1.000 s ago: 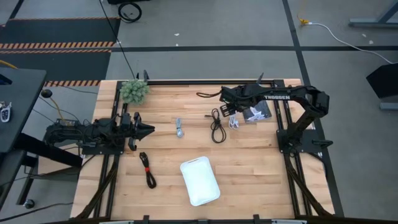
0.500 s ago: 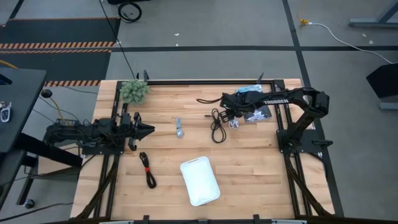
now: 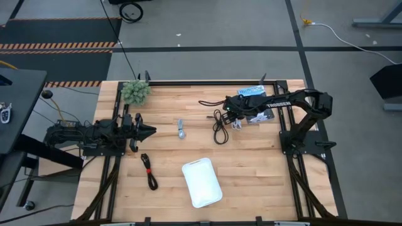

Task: Pick and place USB-C Cables
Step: Put the white charger cable into the white bin

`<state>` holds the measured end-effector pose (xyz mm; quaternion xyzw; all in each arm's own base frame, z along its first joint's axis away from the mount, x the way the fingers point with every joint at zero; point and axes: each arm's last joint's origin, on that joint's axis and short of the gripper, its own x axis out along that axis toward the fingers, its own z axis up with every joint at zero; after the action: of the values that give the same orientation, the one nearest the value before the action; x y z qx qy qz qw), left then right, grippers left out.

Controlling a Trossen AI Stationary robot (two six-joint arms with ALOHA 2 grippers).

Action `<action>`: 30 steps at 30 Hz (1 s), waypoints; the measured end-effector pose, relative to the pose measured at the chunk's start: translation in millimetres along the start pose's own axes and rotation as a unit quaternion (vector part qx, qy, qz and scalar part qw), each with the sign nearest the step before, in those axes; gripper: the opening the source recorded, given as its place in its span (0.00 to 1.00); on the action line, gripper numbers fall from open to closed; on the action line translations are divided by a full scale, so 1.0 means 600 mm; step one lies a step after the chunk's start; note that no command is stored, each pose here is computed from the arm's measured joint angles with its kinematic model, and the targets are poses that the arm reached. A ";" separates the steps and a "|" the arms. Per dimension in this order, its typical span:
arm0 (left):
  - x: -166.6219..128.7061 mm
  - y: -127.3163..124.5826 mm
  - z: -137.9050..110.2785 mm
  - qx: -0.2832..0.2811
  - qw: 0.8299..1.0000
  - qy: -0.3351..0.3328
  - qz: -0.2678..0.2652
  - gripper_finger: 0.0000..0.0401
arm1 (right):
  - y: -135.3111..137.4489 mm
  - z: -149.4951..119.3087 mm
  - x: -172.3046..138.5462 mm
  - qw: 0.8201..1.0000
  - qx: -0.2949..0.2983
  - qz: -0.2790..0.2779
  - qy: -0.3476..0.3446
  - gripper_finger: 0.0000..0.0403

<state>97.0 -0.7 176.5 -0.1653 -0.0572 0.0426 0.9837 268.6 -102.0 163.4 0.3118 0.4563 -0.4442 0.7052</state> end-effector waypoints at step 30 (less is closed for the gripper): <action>0.000 0.000 0.000 0.000 1.000 0.000 0.000 0.17 | 0.028 -0.018 -0.010 0.999 -0.039 0.013 -0.030 0.55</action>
<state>97.0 -0.7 176.5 -0.1654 -0.0572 0.0423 0.9837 278.7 -83.9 165.0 0.2767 0.4477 -0.4259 0.7359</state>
